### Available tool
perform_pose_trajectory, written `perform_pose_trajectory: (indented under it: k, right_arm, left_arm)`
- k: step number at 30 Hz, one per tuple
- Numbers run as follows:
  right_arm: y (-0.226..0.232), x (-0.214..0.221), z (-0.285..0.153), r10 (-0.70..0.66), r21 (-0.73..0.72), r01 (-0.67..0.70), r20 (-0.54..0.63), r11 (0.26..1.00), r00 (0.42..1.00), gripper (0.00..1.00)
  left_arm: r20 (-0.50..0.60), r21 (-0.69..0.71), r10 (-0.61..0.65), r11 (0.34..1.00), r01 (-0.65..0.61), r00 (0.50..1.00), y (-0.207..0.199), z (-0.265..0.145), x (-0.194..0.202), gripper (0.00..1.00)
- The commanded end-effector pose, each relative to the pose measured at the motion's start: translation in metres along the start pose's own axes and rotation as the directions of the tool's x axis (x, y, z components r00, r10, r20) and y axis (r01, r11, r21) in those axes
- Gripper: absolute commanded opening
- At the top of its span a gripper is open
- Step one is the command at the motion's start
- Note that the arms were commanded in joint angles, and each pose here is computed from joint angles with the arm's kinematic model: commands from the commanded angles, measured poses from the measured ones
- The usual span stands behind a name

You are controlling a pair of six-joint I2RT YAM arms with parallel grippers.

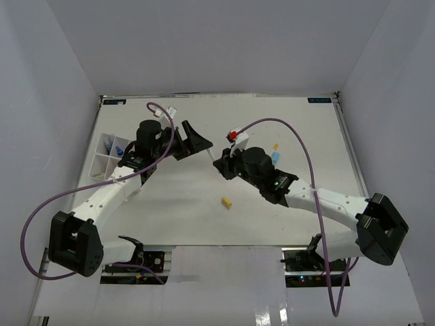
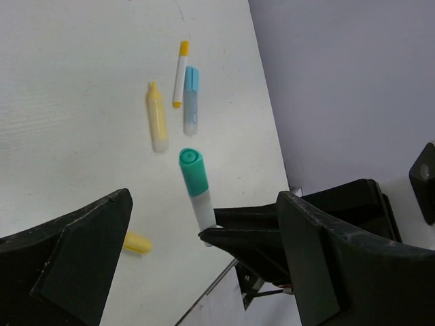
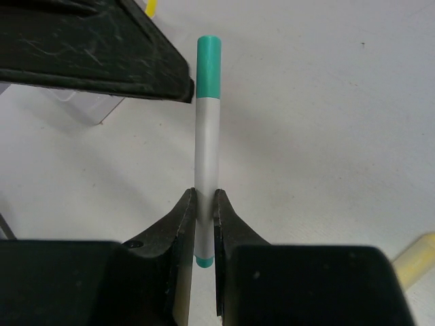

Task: Sort the stationery into containers
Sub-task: Pick up the pen from the center of the board.

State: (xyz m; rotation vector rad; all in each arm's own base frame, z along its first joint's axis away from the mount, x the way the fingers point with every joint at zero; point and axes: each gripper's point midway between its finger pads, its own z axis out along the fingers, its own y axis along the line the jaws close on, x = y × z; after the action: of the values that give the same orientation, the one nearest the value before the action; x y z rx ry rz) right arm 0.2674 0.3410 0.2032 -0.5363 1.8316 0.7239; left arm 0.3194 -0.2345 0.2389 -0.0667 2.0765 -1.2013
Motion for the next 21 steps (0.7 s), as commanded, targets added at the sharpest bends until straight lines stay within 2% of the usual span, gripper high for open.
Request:
perform_pose_trajectory:
  k: [1,4,8,9,11,12,16,17,20,21]
  right_arm:
    - [0.019,-0.016,-0.011,-0.021,-0.097,0.031,0.1,0.995,0.995,0.11]
    - [0.019,-0.022,-0.019,-0.015,-0.103,0.028,0.131,0.994,0.991,0.11]
    - [0.017,-0.022,-0.026,-0.009,-0.097,0.024,0.148,0.995,0.989,0.11]
    - [0.016,-0.023,-0.026,-0.008,-0.095,0.023,0.153,0.995,0.988,0.12]
    - [0.016,-0.022,-0.027,-0.005,-0.093,0.019,0.155,0.995,0.988,0.12]
    - [0.015,-0.022,-0.027,-0.005,-0.09,0.019,0.155,0.996,0.988,0.12]
    - [0.014,-0.023,-0.03,-0.004,-0.088,0.019,0.167,0.996,0.986,0.12]
    - [0.013,-0.023,-0.031,-0.003,-0.086,0.017,0.167,0.996,0.986,0.13]
    - [0.009,-0.022,-0.033,-0.003,-0.067,0.015,0.169,0.998,0.986,0.18]
    - [0.008,-0.018,-0.033,-0.004,-0.062,0.014,0.162,0.998,0.987,0.27]
  left_arm:
    - [0.044,0.016,-0.009,1.0,0.008,0.999,-0.026,0.0,-0.004,0.98]
    - [0.033,0.027,-0.016,1.0,0.015,0.999,-0.037,0.007,0.001,0.92]
    - [0.027,0.025,0.0,1.0,0.0,1.0,-0.046,0.014,0.009,0.74]
    - [0.017,0.027,0.0,1.0,-0.001,1.0,-0.048,0.016,0.014,0.65]
    - [0.005,0.027,-0.001,1.0,0.001,1.0,-0.048,0.019,0.018,0.56]
    - [-0.002,0.031,0.002,1.0,-0.002,1.0,-0.051,0.02,0.021,0.46]
    - [-0.001,0.018,0.022,1.0,-0.022,1.0,-0.051,0.025,0.022,0.23]
    - [-0.001,0.018,0.026,1.0,-0.026,1.0,-0.052,0.025,0.023,0.21]
    - [0.021,-0.002,0.048,0.999,-0.048,0.999,-0.048,0.025,0.019,0.12]
    - [0.032,-0.006,0.072,0.997,-0.072,0.997,-0.048,0.023,0.017,0.11]
